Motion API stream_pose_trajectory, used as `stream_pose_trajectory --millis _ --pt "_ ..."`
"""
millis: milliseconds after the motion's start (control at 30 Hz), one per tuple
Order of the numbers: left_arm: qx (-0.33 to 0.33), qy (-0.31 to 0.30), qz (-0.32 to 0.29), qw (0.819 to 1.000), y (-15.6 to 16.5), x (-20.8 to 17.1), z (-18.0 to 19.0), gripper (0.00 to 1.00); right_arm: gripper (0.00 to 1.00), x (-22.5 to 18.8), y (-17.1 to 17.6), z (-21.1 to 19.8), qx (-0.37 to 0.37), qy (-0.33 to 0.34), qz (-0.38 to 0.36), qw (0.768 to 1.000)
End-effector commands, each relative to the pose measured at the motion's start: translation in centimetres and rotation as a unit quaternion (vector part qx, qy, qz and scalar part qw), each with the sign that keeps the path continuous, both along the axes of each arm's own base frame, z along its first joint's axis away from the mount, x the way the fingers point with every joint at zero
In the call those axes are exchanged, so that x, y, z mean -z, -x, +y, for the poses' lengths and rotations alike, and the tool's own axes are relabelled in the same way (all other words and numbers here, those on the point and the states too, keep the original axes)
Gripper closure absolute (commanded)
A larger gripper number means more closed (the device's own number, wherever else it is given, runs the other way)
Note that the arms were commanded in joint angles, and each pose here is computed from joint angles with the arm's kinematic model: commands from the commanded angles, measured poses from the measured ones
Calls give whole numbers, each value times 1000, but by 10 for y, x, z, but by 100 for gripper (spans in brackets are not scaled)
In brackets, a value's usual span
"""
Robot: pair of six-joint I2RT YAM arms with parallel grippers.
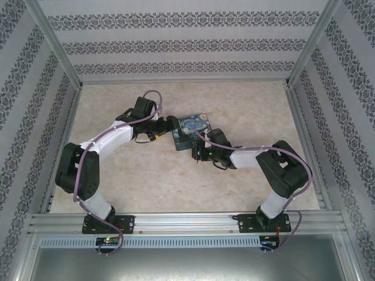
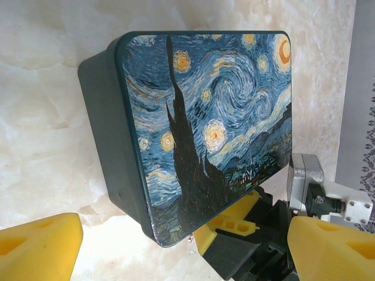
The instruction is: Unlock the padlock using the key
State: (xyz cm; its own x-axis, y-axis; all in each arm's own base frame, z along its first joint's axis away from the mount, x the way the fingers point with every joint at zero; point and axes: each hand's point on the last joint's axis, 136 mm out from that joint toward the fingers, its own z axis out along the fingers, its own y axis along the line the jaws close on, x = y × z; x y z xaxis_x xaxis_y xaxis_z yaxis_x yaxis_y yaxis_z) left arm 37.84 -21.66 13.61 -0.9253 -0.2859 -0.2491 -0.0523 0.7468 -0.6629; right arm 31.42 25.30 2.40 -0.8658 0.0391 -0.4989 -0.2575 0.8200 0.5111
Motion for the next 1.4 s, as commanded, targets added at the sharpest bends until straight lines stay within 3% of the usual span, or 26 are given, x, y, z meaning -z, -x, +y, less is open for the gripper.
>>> stream_pose_trajectory --millis 0,467,667,900,1133,1367 --pt "4 0 -8 1000 -6 -5 4 9 63 6 -4 3 -1 2 -4 1000" --pt "11 -38 -20 999 -9 -4 13 9 100 8 -3 -16 24 3 0 1000" --pt "26 -98 -39 994 -10 -4 13 8 100 4 -2 -26 36 0 1 999" --pt "63 -203 -48 976 -4 15 4 8 100 4 -1 -35 54 -7 7 998" --pt "84 -238 -46 967 2 34 -12 9 100 4 -1 -36 63 -14 14 998" --pt "84 -232 -40 968 3 41 -14 9 81 5 0 -41 67 -13 15 998"
